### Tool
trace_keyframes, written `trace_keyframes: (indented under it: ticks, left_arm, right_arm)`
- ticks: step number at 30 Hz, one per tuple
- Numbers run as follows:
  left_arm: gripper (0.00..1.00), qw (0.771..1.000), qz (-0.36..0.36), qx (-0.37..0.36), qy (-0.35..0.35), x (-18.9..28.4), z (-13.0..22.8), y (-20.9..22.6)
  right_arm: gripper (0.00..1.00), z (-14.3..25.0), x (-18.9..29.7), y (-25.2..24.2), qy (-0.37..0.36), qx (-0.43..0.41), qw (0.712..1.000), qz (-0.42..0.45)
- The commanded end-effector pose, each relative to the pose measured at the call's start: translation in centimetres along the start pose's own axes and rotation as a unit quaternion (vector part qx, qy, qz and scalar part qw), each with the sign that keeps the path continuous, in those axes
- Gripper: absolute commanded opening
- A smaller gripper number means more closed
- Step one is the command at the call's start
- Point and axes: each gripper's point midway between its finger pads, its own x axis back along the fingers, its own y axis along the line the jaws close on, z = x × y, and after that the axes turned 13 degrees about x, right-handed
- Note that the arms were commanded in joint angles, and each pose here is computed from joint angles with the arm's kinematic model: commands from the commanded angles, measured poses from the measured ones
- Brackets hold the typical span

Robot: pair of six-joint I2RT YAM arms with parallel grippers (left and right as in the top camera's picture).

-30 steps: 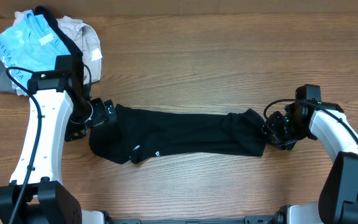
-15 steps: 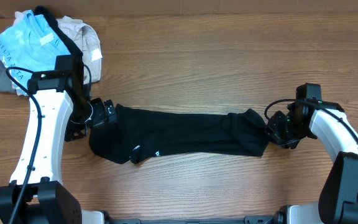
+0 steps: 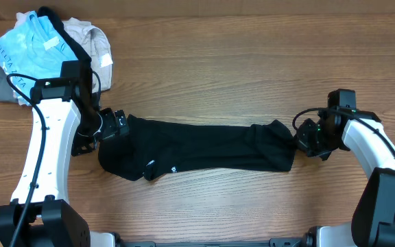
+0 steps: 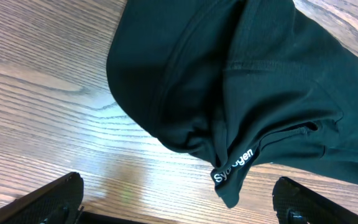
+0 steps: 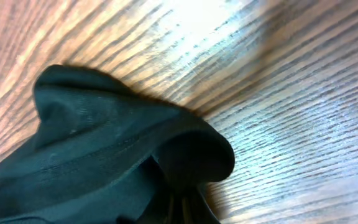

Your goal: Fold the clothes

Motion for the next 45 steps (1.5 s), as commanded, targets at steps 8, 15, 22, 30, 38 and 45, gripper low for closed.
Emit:
trace_keyframes:
  ticks: [8,15,22,30,38,45]
  left_arm:
    - [1.00,1.000,0.007,-0.013,-0.002,0.3,0.3,-0.1]
    - [1.00,1.000,0.007,-0.013,-0.002,0.3,0.3,-0.2]
    - [1.00,1.000,0.007,-0.013,-0.001,0.3,0.3,-0.1]
    - [1.00,1.000,0.006,-0.012,0.001,0.3,0.4,-0.1]
    - [1.00,1.000,0.006,-0.012,0.000,0.3,0.4,-0.1]
    - [1.00,1.000,0.006,-0.012,0.000,0.3,0.4,-0.1]
  right_arm:
    - [0.05,-1.7,2.9,1.6,-0.008,0.068,0.998,-0.006]
    - [0.05,0.4,2.5,4.0,0.027,0.135,0.990,-0.027]
    - [0.08,3.2,1.6,7.1,0.059,0.195,0.979,-0.025]
    - [0.38,6.0,1.0,8.1,0.095,0.235,0.967,-0.003]
    - [0.28,6.5,1.0,8.2,0.103,0.225,0.969,0.001]
    - [0.25,4.4,4.3,9.6,0.059,0.212,0.975,-0.011]
